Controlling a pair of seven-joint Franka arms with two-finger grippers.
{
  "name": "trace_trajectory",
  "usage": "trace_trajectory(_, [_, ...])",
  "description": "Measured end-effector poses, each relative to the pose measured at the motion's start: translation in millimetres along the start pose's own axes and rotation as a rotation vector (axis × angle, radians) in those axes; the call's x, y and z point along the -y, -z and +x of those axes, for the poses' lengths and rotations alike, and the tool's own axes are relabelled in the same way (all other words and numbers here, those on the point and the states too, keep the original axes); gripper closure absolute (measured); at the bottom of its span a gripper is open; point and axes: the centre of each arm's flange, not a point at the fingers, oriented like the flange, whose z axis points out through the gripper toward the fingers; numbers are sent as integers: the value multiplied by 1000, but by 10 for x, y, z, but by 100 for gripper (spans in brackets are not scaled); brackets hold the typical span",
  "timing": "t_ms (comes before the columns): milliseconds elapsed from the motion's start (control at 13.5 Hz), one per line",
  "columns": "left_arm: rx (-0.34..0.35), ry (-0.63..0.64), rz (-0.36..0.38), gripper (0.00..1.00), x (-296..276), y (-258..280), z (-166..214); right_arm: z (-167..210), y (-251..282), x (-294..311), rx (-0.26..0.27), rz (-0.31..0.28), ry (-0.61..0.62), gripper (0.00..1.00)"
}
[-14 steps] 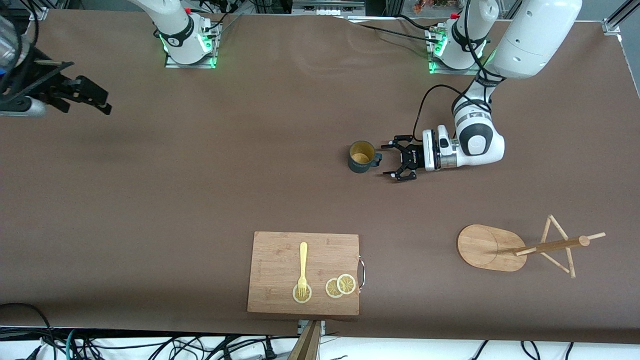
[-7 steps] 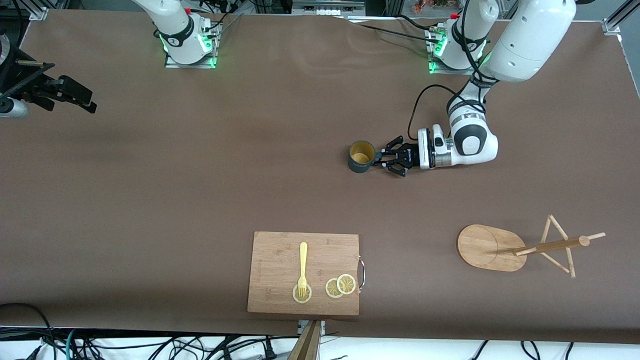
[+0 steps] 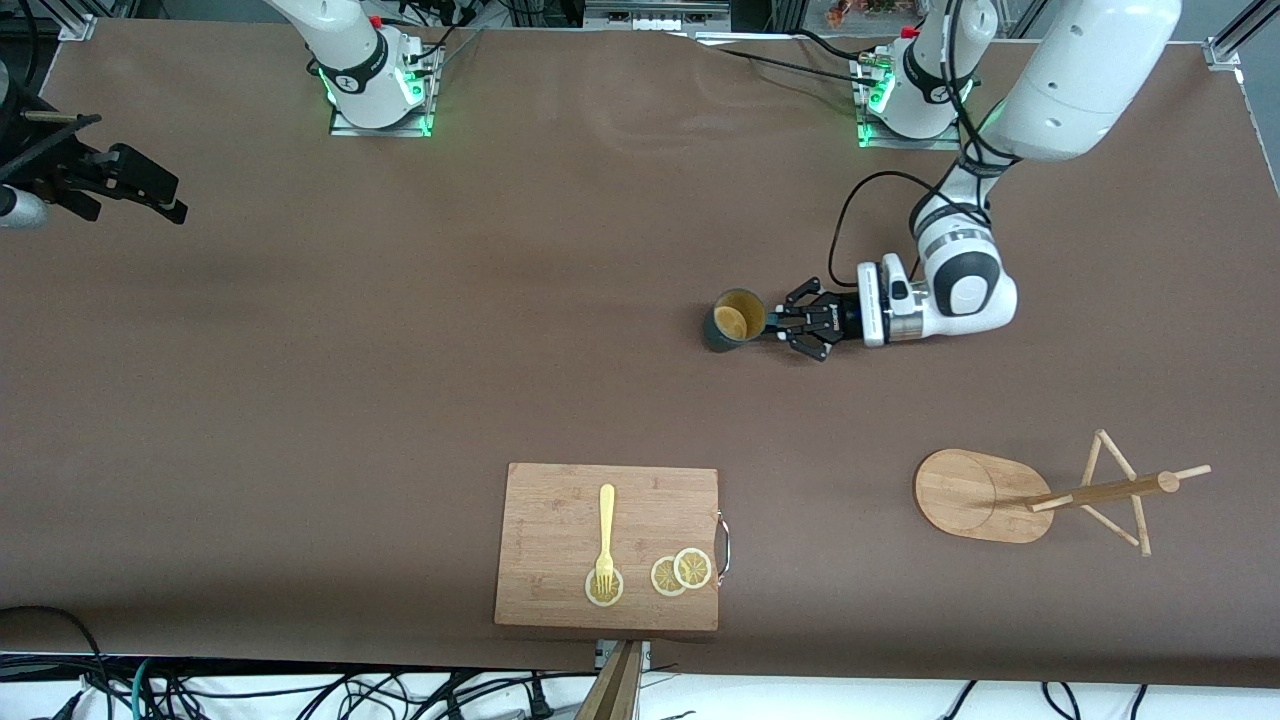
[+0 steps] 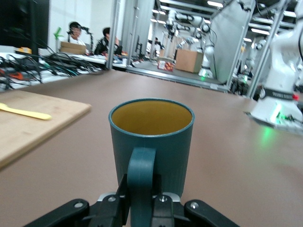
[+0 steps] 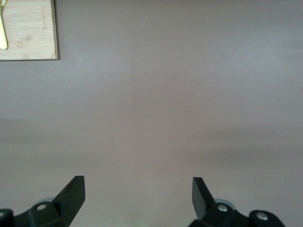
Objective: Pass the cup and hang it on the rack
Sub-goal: 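Lift the mug by its handle and carry it toward the rack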
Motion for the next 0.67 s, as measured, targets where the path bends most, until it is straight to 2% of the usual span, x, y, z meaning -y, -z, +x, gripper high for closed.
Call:
trace_trajectory(296, [97,114,-49,79,136,854,502,85,-155,57,29,-4,8,0])
trace_trajectory(519, [147,221,-24,79,168,1642,452,141,-280,145,54,-8,23,0])
trace_trajectory(667, [173,325,30,79,192,2162,358,129,-284,135,65,-9,21,0])
